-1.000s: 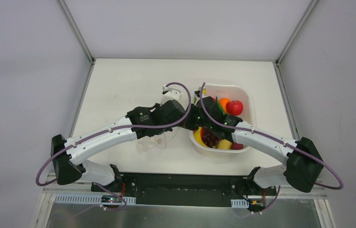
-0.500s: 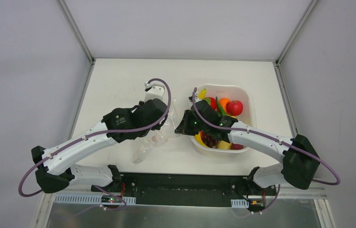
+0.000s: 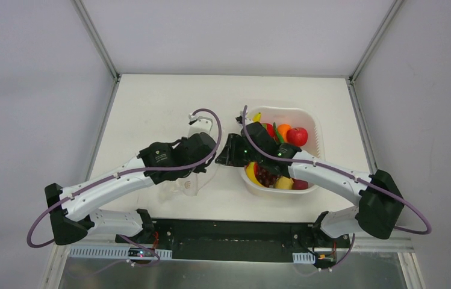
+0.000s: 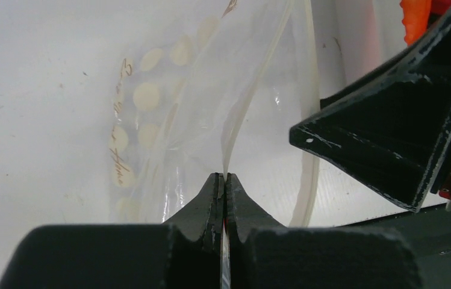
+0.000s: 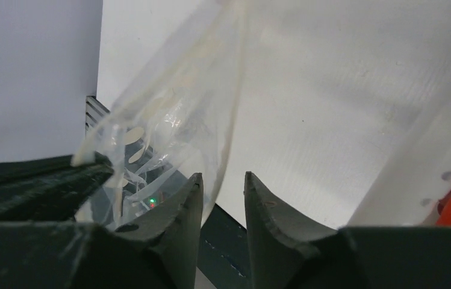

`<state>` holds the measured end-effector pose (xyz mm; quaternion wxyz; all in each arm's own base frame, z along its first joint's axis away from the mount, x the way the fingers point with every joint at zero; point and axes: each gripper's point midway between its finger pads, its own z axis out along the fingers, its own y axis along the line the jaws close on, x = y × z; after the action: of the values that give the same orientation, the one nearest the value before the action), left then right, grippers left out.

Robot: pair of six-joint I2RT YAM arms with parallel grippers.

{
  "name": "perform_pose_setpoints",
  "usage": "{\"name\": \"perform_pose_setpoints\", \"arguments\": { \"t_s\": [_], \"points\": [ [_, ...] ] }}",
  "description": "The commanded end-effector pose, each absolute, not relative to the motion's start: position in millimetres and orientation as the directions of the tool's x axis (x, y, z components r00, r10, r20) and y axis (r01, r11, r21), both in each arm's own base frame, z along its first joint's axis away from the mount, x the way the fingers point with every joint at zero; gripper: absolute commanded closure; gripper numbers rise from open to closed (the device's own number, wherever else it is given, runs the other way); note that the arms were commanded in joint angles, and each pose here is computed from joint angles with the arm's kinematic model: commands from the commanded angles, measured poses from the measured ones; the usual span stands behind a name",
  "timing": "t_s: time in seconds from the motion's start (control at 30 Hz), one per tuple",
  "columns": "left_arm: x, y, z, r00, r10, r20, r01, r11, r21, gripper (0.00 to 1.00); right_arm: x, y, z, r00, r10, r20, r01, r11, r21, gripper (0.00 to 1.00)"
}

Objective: Place the food in the zip-top bag and seal the zipper
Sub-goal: Open the zipper of the food storage bag.

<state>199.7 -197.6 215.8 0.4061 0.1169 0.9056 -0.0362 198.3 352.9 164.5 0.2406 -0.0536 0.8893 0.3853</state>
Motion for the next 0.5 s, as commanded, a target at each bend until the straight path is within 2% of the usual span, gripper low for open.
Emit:
{"name": "perform_pose_setpoints", "arguments": {
  "t_s": [0.0,0.1,0.2,0.27,0.47],
  "points": [
    [194,-212,221,-0.640,0.127,-0.758,0.273,0.960,-0.070,1.00,220,369,186,-0.842,0.120,-0.526,-0.313,0.685,0.658,0.66],
    [194,-208,222,-0.633,0.110,-0.766,0.261,0.962,-0.078,1.00,225,375,172,-0.857,0.109,-0.503,-0.294,0.699,0.652,0.68],
    [195,-199,226,-0.616,0.091,-0.783,0.235,0.969,-0.073,1.00,223,377,159,-0.876,0.085,-0.474,-0.278,0.715,0.642,0.89],
    [198,-183,230,-0.597,0.080,-0.798,0.185,0.982,-0.039,1.00,223,371,153,-0.874,0.089,-0.478,-0.269,0.731,0.627,0.97],
    [202,-139,248,-0.520,0.029,-0.854,0.039,0.999,0.010,1.00,238,337,138,-0.819,0.066,-0.570,-0.257,0.846,0.468,1.00]
  ]
}}
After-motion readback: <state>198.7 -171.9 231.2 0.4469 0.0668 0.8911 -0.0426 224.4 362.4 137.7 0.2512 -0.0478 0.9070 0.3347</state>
